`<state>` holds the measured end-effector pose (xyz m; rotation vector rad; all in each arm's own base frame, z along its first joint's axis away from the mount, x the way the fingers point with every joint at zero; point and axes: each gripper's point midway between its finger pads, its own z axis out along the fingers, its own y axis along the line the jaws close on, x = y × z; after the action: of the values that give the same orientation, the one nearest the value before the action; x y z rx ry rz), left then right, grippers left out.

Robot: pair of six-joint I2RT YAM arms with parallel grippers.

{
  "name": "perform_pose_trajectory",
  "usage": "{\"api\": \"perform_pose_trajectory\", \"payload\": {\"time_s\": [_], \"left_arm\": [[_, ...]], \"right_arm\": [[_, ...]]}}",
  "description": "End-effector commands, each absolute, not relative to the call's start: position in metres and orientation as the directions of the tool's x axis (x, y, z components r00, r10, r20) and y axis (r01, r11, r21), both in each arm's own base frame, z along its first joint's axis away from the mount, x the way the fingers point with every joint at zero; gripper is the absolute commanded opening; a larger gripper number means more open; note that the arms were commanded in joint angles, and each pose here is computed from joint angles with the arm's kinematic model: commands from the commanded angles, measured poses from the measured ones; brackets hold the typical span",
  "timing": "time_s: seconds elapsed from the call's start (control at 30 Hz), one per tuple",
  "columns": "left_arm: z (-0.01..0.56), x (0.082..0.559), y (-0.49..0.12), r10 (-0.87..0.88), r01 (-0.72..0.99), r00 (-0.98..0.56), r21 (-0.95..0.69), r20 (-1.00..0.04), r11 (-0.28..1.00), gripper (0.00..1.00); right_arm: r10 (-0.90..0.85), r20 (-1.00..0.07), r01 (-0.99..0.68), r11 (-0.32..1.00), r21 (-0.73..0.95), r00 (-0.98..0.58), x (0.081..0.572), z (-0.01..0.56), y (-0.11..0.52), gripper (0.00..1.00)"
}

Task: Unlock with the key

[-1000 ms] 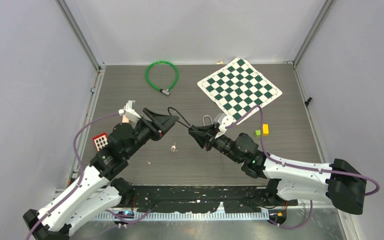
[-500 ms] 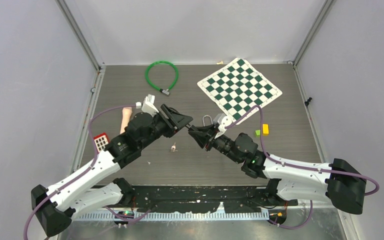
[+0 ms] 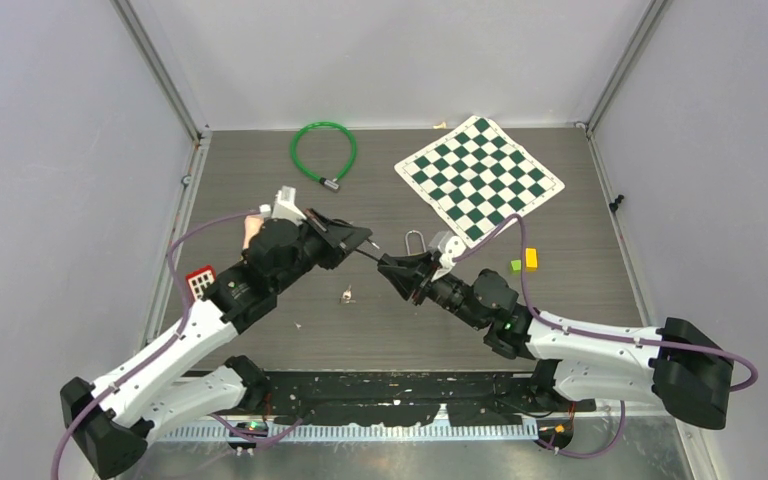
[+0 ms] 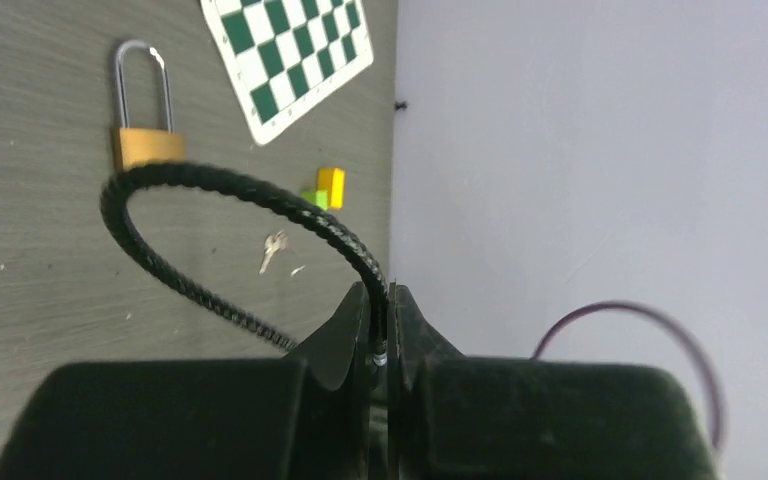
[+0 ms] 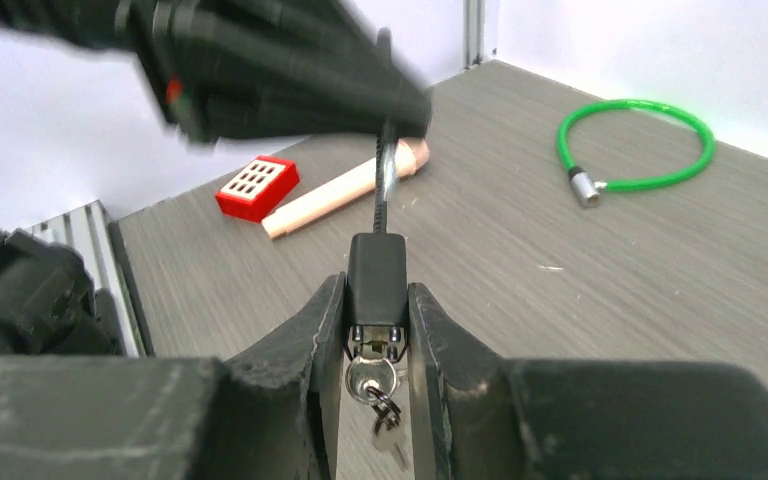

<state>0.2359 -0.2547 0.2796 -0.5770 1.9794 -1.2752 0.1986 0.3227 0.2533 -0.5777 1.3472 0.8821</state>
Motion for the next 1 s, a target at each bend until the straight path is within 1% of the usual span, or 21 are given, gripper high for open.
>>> {"api": "perform_pose_trajectory", "payload": {"time_s": [0.0, 0.1, 0.27, 0.3, 0.33, 0.4, 0.43, 0.5, 0.53, 0.57, 0.6, 0.67, 0.77, 0.87, 0.93, 0.97], "left_arm": [[0.31, 0.259, -0.217, -0.826, -0.044, -0.512, -0.953, -0.236, 0.3, 0.0], [0.311, 0.265, -0.202, -0.861, -0.069, -0.47, -0.964, -0.195, 0.256, 0.0], [0.319, 0.268, -0.19, -0.866, -0.048, -0.44, -0.956, -0.239, 0.288, 0.0], [0.319, 0.268, -0.188, -0.863, -0.045, -0.439, -0.953, -0.251, 0.3, 0.05], [0.318, 0.267, -0.187, -0.858, -0.041, -0.441, -0.949, -0.264, 0.313, 0.16], [0.317, 0.263, -0.187, -0.838, -0.02, -0.46, -0.94, -0.293, 0.34, 0.48], [0.317, 0.26, -0.188, -0.824, -0.004, -0.472, -0.934, -0.313, 0.357, 0.61], [0.314, 0.252, -0.189, -0.786, 0.03, -0.503, -0.916, -0.36, 0.401, 0.82], [0.307, 0.248, -0.188, -0.761, 0.03, -0.521, -0.899, -0.387, 0.437, 0.88], [0.307, 0.244, -0.187, -0.747, 0.041, -0.527, -0.89, -0.405, 0.453, 0.91], [0.304, 0.239, -0.184, -0.719, 0.058, -0.534, -0.867, -0.445, 0.494, 0.93], [0.303, 0.232, -0.174, -0.681, 0.076, -0.527, -0.826, -0.509, 0.558, 0.94], [0.297, 0.222, -0.145, -0.602, 0.056, -0.5, -0.717, -0.622, 0.694, 0.96], [0.291, 0.214, -0.104, -0.512, -0.024, -0.468, -0.569, -0.72, 0.822, 0.99], [0.29, 0.211, -0.076, -0.466, -0.083, -0.436, -0.482, -0.77, 0.872, 0.99], [0.288, 0.21, -0.061, -0.449, -0.123, -0.418, -0.441, -0.79, 0.889, 1.0]], "right_arm": [[0.278, -0.96, -0.843, 0.524, 0.122, 0.034, 0.187, 0.272, 0.319, 0.05], [0.263, -0.964, -0.855, 0.509, 0.105, 0.037, 0.182, 0.267, 0.319, 0.05], [0.273, -0.962, -0.853, 0.508, 0.119, 0.028, 0.18, 0.266, 0.316, 0.05], [0.273, -0.962, -0.85, 0.512, 0.121, 0.027, 0.18, 0.268, 0.314, 0.05], [0.277, -0.961, -0.84, 0.527, 0.126, 0.03, 0.183, 0.27, 0.313, 0.05], [0.26, -0.965, -0.819, 0.56, 0.125, 0.031, 0.19, 0.268, 0.309, 0.05], [0.248, -0.968, -0.811, 0.571, 0.125, 0.026, 0.192, 0.266, 0.307, 0.05], [0.243, -0.97, -0.78, 0.61, 0.137, 0.019, 0.202, 0.265, 0.3, 0.05], [0.254, -0.967, -0.764, 0.627, 0.149, 0.02, 0.209, 0.268, 0.294, 0.05], [0.248, -0.969, -0.758, 0.634, 0.152, 0.013, 0.212, 0.266, 0.291, 0.05], [0.261, -0.965, -0.742, 0.65, 0.163, 0.017, 0.219, 0.27, 0.284, 0.05], [0.263, -0.965, -0.72, 0.672, 0.172, 0.015, 0.229, 0.273, 0.275, 0.05], [0.234, -0.972, -0.659, 0.732, 0.174, 0.003, 0.251, 0.27, 0.258, 0.05], [0.241, -0.97, -0.592, 0.781, 0.199, -0.008, 0.271, 0.273, 0.237, 0.05], [0.219, -0.975, -0.554, 0.808, 0.199, -0.03, 0.282, 0.27, 0.226, 0.05], [0.223, -0.975, -0.54, 0.817, 0.199, -0.022, 0.287, 0.278, 0.222, 0.05]]}}
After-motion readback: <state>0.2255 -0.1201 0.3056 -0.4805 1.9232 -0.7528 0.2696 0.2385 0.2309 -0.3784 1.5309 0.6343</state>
